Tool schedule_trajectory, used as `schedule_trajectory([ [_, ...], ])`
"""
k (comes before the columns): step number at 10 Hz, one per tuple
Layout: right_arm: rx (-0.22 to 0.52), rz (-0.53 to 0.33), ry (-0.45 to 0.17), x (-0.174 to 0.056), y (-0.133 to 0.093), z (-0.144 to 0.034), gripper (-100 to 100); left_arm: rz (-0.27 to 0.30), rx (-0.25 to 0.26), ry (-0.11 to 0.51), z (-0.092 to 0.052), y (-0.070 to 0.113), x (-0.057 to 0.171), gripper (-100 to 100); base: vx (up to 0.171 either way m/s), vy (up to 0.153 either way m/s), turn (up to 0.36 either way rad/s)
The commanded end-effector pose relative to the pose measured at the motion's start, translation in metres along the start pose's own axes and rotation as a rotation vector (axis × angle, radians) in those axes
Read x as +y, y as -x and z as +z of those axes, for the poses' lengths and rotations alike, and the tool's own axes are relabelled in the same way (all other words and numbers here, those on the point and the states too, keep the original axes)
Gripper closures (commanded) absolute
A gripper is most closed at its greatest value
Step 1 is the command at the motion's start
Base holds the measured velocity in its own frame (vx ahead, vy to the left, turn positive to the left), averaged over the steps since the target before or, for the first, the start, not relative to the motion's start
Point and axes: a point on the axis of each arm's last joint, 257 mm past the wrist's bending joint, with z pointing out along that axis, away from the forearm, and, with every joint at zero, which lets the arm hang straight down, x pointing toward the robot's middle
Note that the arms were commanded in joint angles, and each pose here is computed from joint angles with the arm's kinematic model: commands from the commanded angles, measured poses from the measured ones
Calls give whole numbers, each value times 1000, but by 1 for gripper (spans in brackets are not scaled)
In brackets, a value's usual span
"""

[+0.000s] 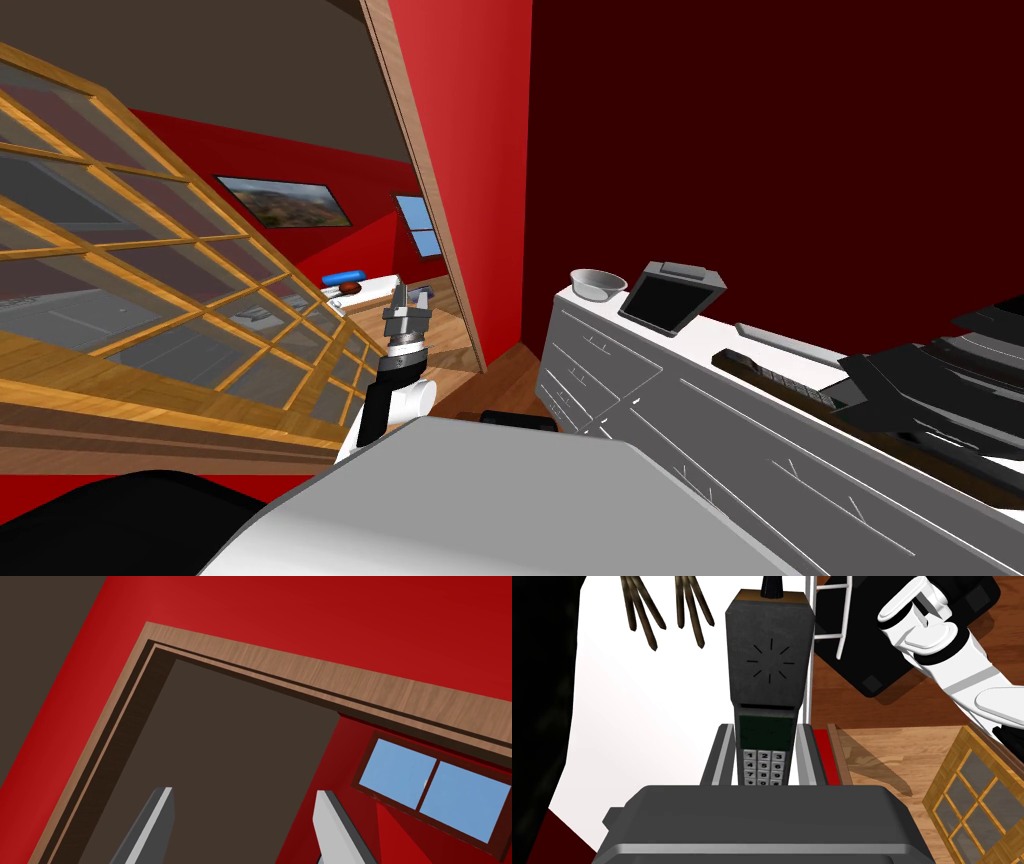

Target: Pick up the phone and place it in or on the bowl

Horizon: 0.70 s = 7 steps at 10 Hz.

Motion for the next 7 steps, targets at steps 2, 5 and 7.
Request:
schedule_trajectory([
  [2,0,0,0,0,0,0,100,0,0,0,0,0,0,0,0,0,0],
  [5,2,-2,1,9,5,-14,100,0,0,0,0,0,0,0,4,-31,0],
  [7,1,-2,0,7,4,-12,0,0,0,0,0,0,0,0,1,-15,3],
])
